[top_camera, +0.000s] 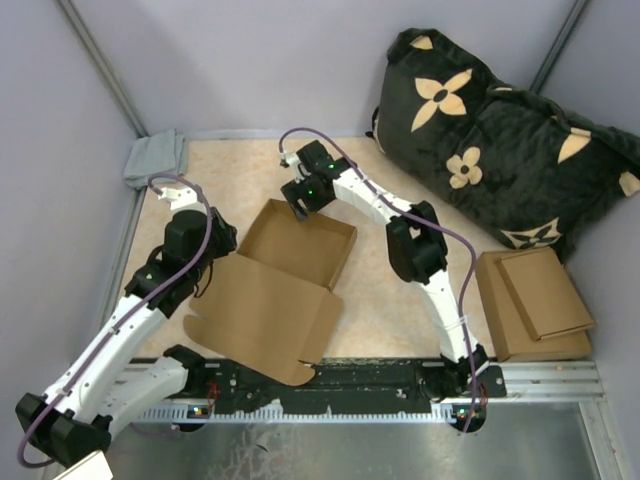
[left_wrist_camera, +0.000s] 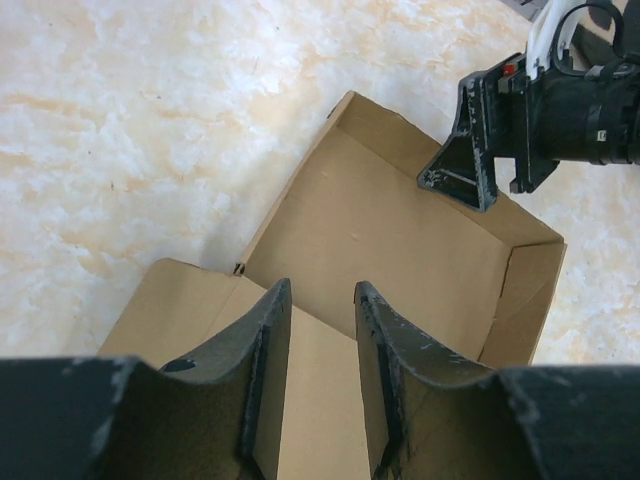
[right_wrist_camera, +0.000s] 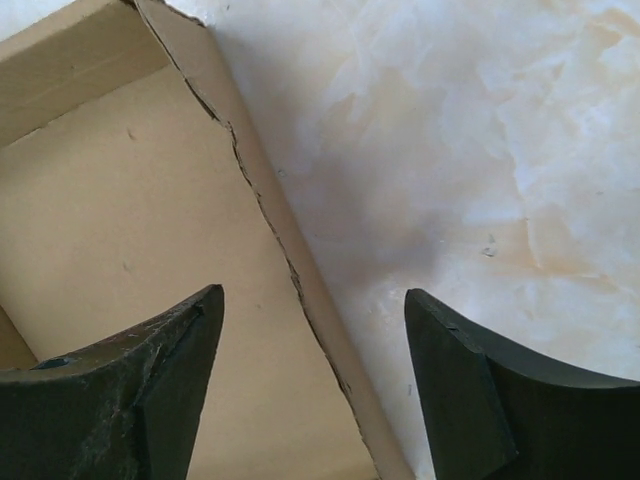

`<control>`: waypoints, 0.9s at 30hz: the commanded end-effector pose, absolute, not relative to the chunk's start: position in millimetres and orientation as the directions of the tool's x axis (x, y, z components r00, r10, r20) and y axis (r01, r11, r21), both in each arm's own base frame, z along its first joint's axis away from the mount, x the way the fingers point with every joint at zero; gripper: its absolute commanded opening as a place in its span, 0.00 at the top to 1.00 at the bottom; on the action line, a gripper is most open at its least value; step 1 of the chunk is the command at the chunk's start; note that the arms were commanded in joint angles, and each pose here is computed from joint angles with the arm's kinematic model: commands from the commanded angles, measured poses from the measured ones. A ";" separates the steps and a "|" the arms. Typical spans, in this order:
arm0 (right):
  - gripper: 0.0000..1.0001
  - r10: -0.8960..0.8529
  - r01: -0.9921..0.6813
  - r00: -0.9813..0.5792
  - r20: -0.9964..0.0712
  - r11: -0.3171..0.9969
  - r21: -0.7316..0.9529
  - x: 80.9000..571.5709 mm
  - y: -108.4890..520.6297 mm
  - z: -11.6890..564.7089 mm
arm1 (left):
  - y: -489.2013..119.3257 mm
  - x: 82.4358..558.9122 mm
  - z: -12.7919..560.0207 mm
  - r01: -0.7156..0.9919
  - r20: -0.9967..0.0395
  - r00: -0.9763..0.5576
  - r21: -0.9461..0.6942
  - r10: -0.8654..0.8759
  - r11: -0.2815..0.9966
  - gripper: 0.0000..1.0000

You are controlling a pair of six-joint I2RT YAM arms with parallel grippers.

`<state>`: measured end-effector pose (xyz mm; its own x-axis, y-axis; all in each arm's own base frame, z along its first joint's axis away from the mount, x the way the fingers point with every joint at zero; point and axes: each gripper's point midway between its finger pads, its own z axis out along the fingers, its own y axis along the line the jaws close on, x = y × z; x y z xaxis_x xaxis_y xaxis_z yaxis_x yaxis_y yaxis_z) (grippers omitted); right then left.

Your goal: Fold the paper box

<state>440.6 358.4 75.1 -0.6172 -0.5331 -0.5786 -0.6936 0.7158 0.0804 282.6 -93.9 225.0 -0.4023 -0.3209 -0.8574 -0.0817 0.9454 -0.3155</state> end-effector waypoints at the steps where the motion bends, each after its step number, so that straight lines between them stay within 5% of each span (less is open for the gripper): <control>1: 0.31 -0.510 -0.700 -0.606 -0.610 0.707 0.104 440.2 376.4 88.3 | -100.3 296.3 240.8 -0.050 -0.876 -0.362 -0.323 -0.318 0.945 0.62; 2: 0.36 -0.504 -0.686 -0.618 -0.603 0.720 0.102 441.6 375.3 85.2 | -102.0 298.0 240.5 -0.046 -0.875 -0.364 -0.325 -0.319 0.945 0.62; 6: 0.84 -0.446 -0.579 -0.673 -0.590 0.814 0.044 455.8 359.4 83.6 | -109.4 303.1 240.8 -0.023 -0.872 -0.367 -0.340 -0.324 0.940 0.62; 9: 1.00 -0.374 -0.448 -0.715 -0.591 0.894 -0.023 467.2 328.6 95.9 | -114.8 306.1 241.9 -0.003 -0.871 -0.372 -0.344 -0.320 0.939 0.62; 15: 1.00 -0.121 -0.119 -0.792 -0.598 0.992 -0.042 469.1 245.9 124.5 | -127.6 312.8 237.9 0.034 -0.861 -0.403 -0.353 -0.310 0.935 0.62; 21: 0.98 -0.114 -0.209 -0.882 -0.457 0.964 0.163 386.5 277.3 127.3 | -138.0 317.3 232.2 0.058 -0.849 -0.429 -0.367 -0.309 0.928 0.62; 23: 0.77 -0.144 -0.247 -0.908 -0.393 0.942 0.225 343.6 298.1 126.2 | -140.2 318.5 230.8 0.063 -0.847 -0.435 -0.368 -0.307 0.928 0.62; 25: 0.41 -0.181 -0.287 -0.920 -0.348 0.916 0.280 302.2 318.6 132.2 | -141.2 319.8 230.2 0.064 -0.846 -0.438 -0.366 -0.304 0.928 0.62; 27: 0.33 -0.200 -0.318 -0.912 -0.357 0.896 0.309 271.9 333.0 147.6 | -140.4 321.3 231.0 0.060 -0.848 -0.435 -0.364 -0.304 0.930 0.62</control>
<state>356.3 275.3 102.6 -0.9102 -0.1441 -0.3882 -0.2116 0.9677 0.1369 312.1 -134.1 206.0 -0.4826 -0.2814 -0.8294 0.0254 0.9421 -0.3344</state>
